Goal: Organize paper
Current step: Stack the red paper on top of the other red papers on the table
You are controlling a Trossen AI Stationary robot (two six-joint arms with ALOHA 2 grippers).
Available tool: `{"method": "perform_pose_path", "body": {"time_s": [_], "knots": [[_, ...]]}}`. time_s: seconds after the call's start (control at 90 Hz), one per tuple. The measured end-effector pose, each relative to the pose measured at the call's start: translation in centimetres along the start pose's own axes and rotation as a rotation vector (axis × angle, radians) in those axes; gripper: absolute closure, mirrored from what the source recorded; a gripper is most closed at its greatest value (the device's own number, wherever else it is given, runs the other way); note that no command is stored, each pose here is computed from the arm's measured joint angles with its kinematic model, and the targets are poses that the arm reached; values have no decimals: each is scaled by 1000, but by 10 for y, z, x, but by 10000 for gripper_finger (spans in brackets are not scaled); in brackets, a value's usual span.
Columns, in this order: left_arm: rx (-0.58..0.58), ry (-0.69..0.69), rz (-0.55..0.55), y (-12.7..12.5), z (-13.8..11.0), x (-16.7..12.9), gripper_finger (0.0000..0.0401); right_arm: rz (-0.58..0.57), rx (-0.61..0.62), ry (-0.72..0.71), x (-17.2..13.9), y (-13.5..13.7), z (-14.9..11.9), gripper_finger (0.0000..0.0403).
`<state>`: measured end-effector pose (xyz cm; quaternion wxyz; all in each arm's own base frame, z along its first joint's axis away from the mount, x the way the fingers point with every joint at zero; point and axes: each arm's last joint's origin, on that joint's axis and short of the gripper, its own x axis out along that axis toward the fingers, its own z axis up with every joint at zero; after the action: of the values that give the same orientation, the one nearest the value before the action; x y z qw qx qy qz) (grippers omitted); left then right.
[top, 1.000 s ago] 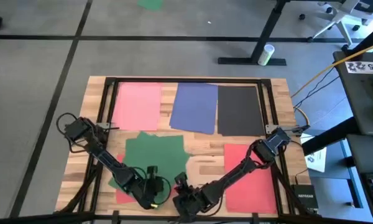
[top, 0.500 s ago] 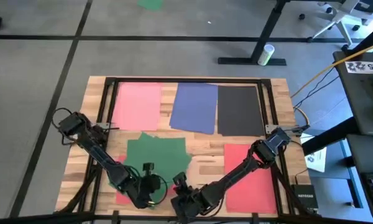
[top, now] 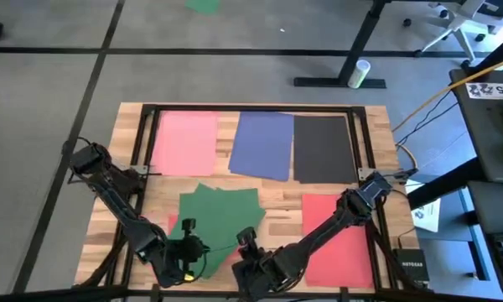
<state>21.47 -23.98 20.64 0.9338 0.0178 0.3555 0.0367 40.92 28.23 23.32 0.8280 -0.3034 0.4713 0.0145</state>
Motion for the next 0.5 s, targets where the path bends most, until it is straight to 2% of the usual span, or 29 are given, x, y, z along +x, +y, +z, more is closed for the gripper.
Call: {"method": "perform_pose_path", "body": {"time_s": [0.5], "knots": [[13, -2, -10, -5, -6, -7, 401, 96, 53, 5, -17, -8, 1, 403]]}}
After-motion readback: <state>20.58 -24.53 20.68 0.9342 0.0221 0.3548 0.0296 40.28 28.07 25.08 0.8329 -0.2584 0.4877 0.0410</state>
